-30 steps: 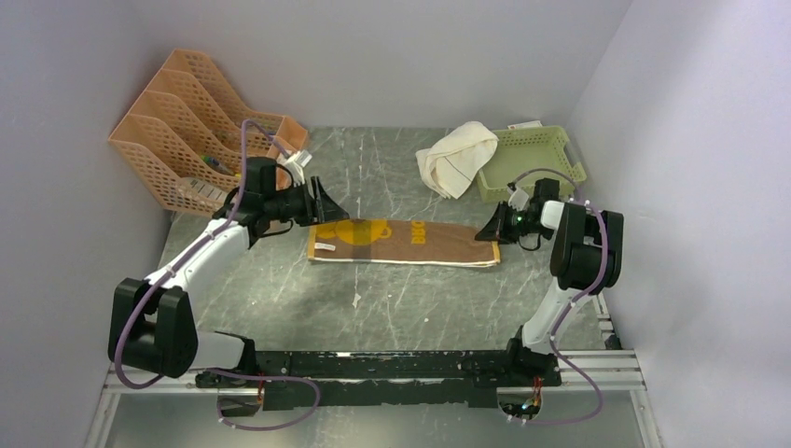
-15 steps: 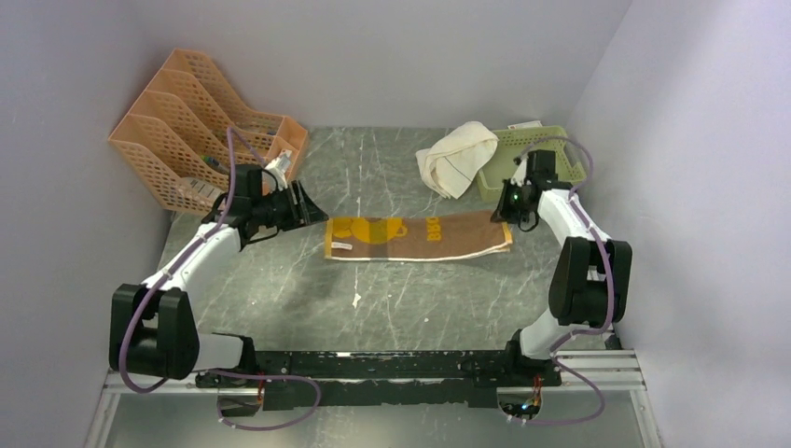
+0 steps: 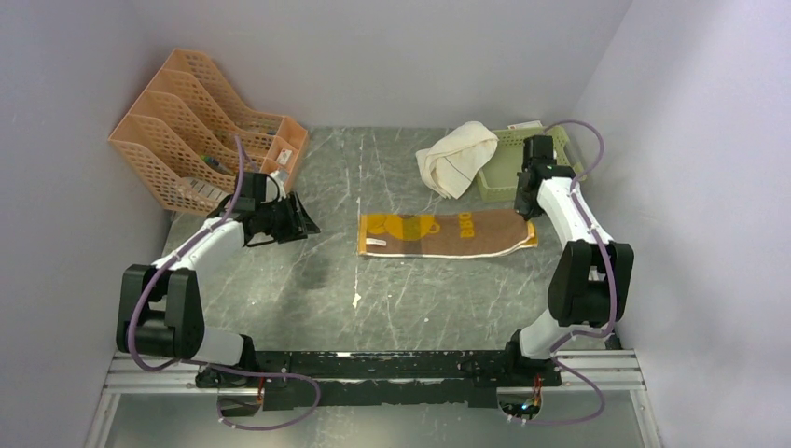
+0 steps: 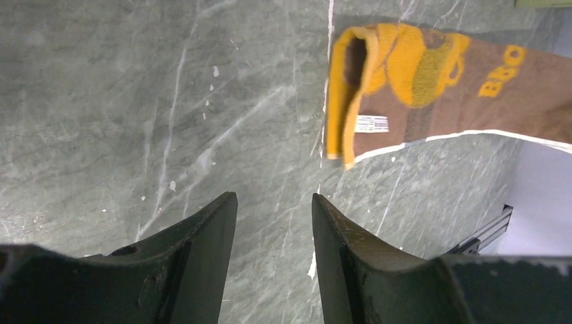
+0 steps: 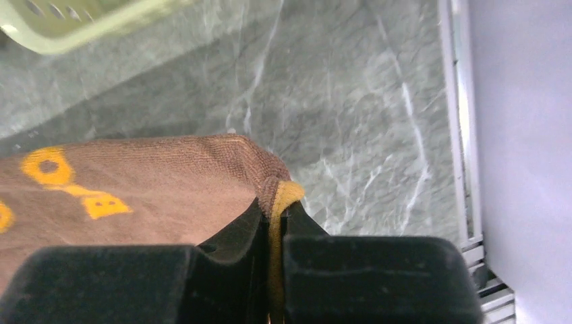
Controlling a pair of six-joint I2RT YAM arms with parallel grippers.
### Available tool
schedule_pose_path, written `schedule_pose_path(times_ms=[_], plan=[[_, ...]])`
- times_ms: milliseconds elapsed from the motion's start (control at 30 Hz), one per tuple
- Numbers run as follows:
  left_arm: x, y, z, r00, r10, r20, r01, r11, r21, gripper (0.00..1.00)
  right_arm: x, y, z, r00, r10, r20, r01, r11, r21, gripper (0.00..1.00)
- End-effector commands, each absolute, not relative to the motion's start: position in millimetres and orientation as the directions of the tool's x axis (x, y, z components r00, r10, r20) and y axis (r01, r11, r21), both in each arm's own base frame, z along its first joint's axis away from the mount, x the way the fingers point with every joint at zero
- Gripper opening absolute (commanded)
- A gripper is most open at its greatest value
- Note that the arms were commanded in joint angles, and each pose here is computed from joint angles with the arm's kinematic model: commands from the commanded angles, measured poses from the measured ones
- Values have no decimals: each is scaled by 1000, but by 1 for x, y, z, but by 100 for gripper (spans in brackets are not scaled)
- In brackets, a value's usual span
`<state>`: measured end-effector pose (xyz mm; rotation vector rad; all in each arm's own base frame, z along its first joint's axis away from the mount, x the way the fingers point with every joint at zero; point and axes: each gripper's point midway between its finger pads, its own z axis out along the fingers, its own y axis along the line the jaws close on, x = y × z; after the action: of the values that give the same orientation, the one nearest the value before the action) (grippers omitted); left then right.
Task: Roll the towels
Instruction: Fold the towel at the center of the board.
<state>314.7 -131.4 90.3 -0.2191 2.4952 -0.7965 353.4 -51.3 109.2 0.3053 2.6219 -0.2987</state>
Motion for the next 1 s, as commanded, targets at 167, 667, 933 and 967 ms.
schedule_pose_path(times_ms=[167, 667, 933, 967], plan=[[320, -125, 88, -845, -314, -432, -41, 845, -534, 56, 374, 2, 150, -859, -2, -513, 223, 899, -377, 0], [316, -124, 95, -843, -288, -454, -11, 853, -522, 56, 377, 169, 93, -882, -233, -410, 73, 792, -606, 0], [316, -126, 98, -844, -283, -455, 3, 847, -532, 57, 376, 228, 95, -845, -301, -443, 34, 796, -605, 0], [316, -127, 98, -844, -283, -455, 4, 846, -534, 57, 376, 232, 95, -841, -306, -446, 29, 797, -603, 0]])
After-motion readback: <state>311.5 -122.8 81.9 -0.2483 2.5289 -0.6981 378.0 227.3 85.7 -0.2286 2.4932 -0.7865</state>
